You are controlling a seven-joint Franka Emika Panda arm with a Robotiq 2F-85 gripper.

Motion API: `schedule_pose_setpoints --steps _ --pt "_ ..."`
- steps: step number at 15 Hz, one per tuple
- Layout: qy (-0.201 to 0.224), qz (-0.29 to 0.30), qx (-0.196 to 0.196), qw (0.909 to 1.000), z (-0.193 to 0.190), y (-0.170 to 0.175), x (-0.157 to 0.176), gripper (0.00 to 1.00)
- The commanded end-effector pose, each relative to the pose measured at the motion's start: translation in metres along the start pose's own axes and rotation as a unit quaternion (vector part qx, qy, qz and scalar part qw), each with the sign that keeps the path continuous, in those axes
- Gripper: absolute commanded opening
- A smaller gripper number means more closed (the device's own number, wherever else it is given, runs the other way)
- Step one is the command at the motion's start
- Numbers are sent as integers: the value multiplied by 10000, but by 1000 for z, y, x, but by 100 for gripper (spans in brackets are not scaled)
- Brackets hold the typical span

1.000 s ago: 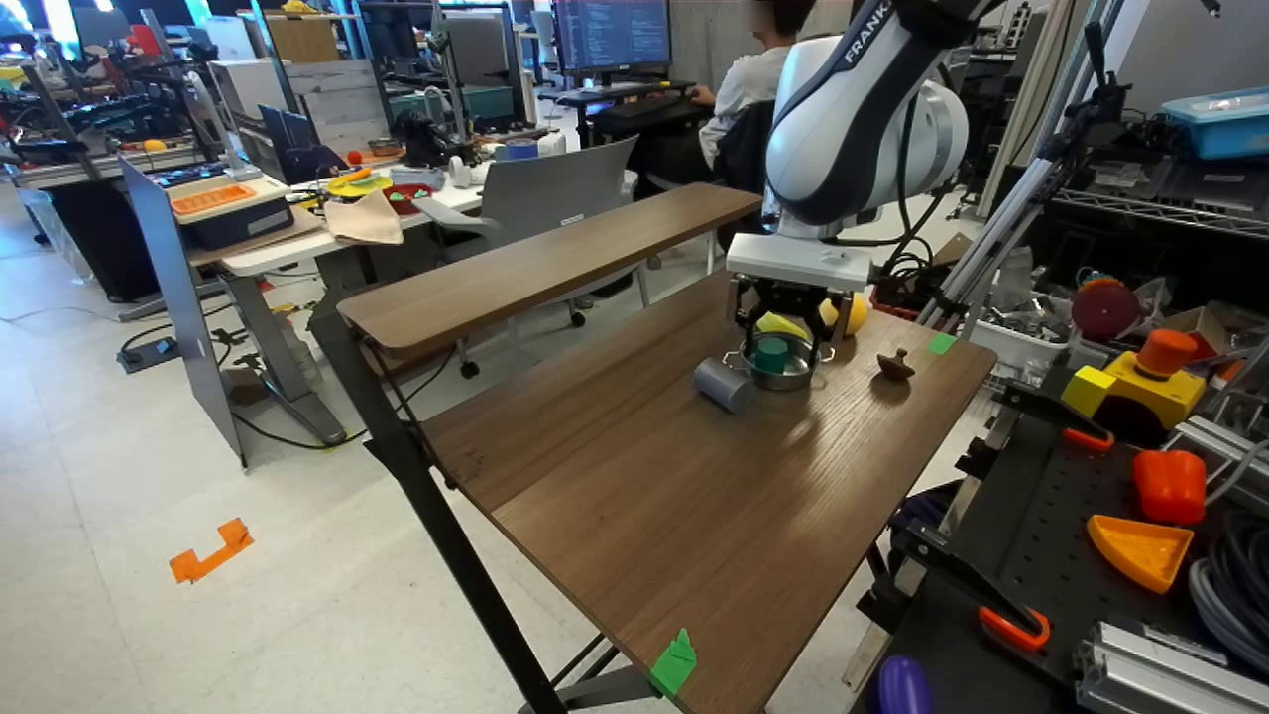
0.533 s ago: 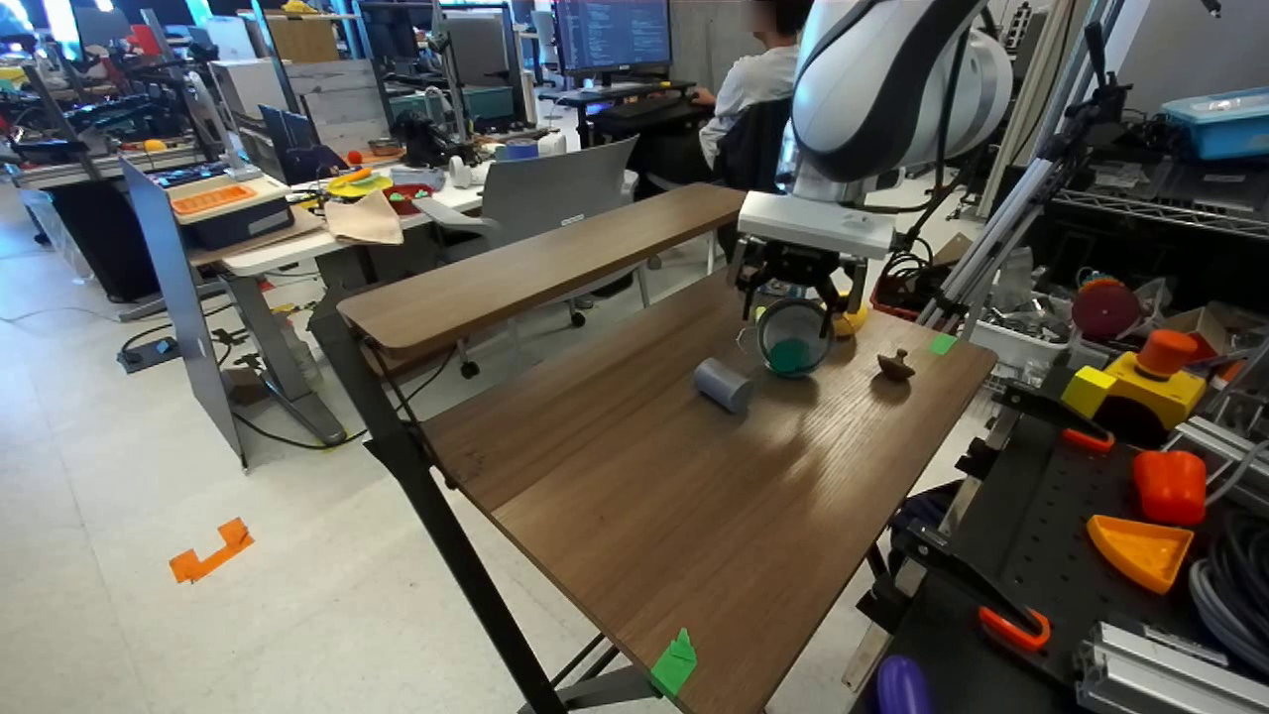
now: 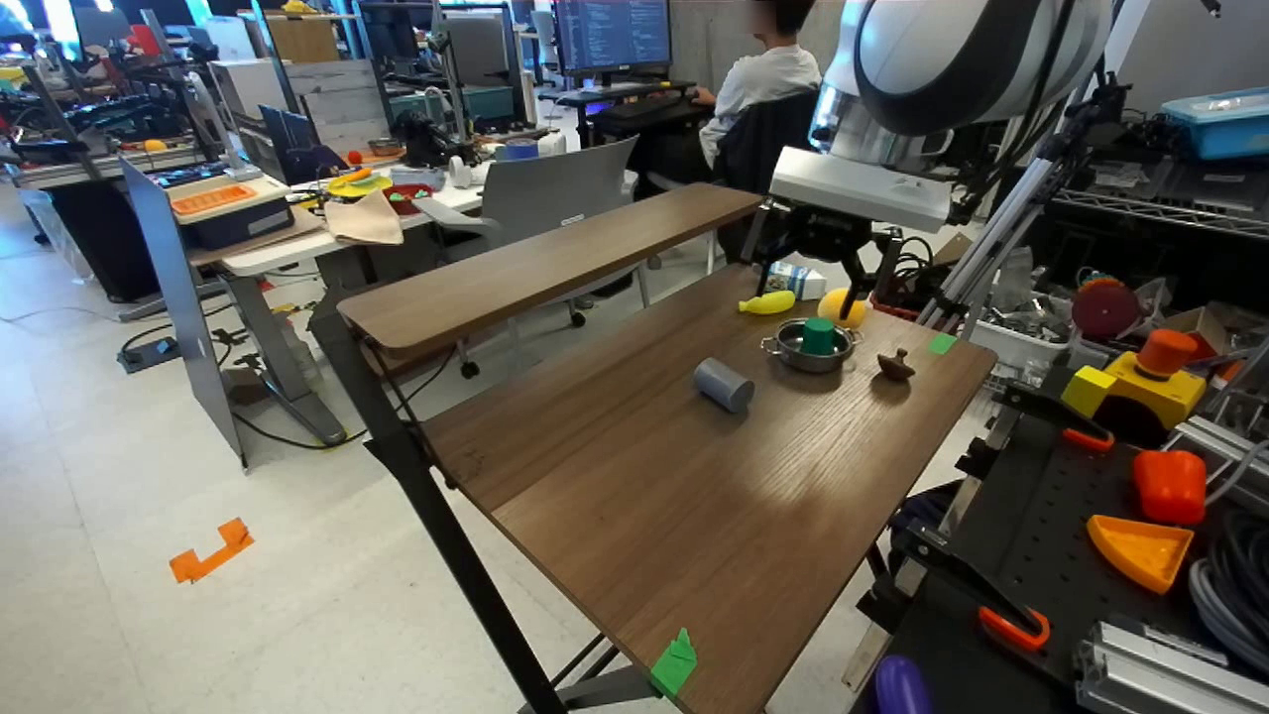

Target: Pick up the green object and put it in the bowl

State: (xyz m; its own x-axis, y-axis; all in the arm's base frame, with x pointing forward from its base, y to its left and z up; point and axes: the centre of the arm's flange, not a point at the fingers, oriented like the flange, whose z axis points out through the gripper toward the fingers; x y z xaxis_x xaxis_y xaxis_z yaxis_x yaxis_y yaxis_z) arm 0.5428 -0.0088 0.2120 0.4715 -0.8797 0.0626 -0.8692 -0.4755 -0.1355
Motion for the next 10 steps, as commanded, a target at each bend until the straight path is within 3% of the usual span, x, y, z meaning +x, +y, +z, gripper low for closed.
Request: schedule_pose_setpoints --steps 1,5,6,10 --pt "64 -40 80 9999 -14 14 -15 100" --pt "-101 -365 119 9992 -22 15 -34 100" --pt "-43 -149 25 9999 -8 10 -18 100" --pt "-62 -152 12 9999 -6 11 -19 100"
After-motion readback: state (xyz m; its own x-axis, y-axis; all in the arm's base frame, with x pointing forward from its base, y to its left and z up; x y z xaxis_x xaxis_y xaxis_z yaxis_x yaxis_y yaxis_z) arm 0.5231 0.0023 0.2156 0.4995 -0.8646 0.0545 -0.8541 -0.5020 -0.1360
